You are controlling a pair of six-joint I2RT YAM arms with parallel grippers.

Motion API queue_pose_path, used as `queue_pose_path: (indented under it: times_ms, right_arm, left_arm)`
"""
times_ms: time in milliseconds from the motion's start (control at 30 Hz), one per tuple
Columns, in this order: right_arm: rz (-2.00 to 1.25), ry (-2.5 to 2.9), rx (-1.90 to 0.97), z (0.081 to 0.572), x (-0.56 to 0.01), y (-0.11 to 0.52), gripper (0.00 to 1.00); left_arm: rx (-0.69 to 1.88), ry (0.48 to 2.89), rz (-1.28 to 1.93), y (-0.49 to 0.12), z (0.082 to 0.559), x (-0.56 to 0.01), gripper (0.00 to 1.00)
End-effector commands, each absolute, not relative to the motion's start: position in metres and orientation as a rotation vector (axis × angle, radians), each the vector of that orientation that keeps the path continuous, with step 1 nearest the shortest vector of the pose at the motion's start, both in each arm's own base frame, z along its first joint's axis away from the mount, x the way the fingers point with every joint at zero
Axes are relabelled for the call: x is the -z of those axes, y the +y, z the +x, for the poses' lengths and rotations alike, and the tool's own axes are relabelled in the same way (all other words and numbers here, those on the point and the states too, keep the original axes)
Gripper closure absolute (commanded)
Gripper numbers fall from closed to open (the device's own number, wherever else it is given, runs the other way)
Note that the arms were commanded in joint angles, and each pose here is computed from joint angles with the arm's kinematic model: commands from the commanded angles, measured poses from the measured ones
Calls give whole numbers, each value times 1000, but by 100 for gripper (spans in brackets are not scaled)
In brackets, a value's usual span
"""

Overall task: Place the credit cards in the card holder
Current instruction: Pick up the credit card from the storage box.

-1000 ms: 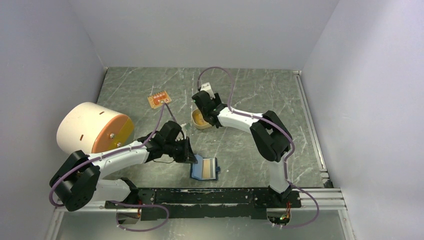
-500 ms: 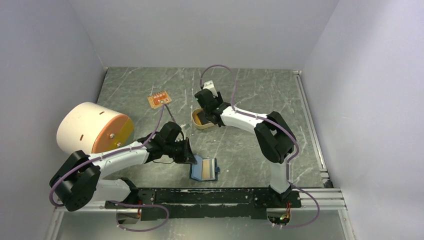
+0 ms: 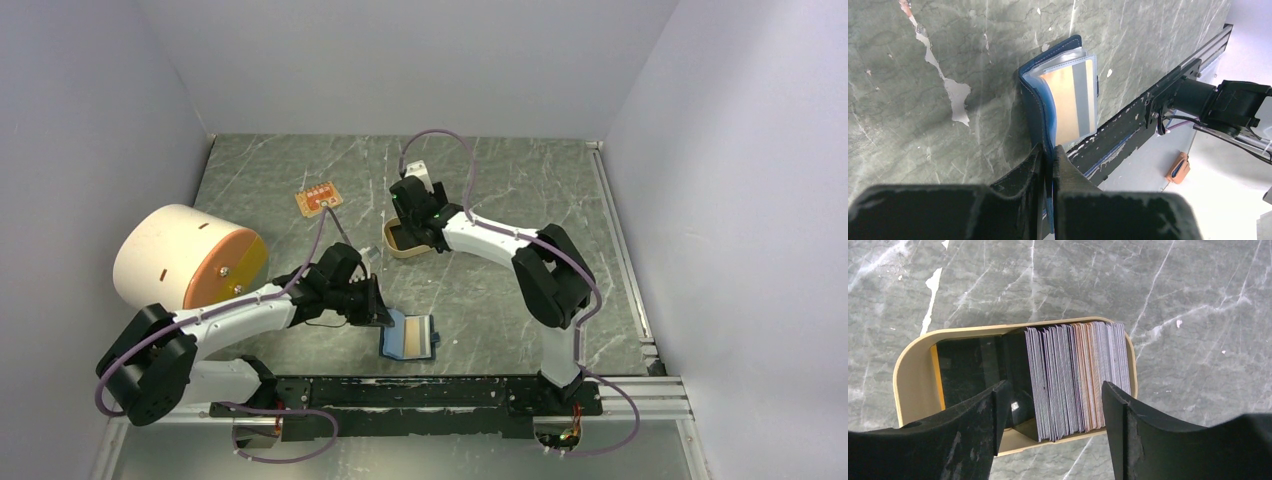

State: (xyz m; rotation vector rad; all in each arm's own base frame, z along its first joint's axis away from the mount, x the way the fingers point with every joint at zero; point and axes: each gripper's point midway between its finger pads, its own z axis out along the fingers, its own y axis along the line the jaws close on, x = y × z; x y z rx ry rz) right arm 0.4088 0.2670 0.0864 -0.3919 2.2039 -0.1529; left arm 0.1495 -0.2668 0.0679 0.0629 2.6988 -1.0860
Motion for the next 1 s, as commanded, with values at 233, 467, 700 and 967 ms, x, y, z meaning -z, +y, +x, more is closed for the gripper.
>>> queue_pose_path:
  times_ms: [233, 467, 700, 967]
  right_arm:
    - [-450, 2230, 282, 417, -62, 261, 21]
    - [-441, 2224, 364, 421, -59, 253, 22]
    - [-408, 2182, 422, 421, -74, 246, 34]
    - [-399, 2158, 399, 418, -85, 250, 45]
  left_arm:
    - [1088, 2655, 66, -267, 156, -78, 91]
    - [1095, 2658, 68, -268, 155, -77, 91]
    - [1089, 2652, 61, -266, 155, -77, 91]
    - [1103, 2649, 58, -267, 154, -77, 91]
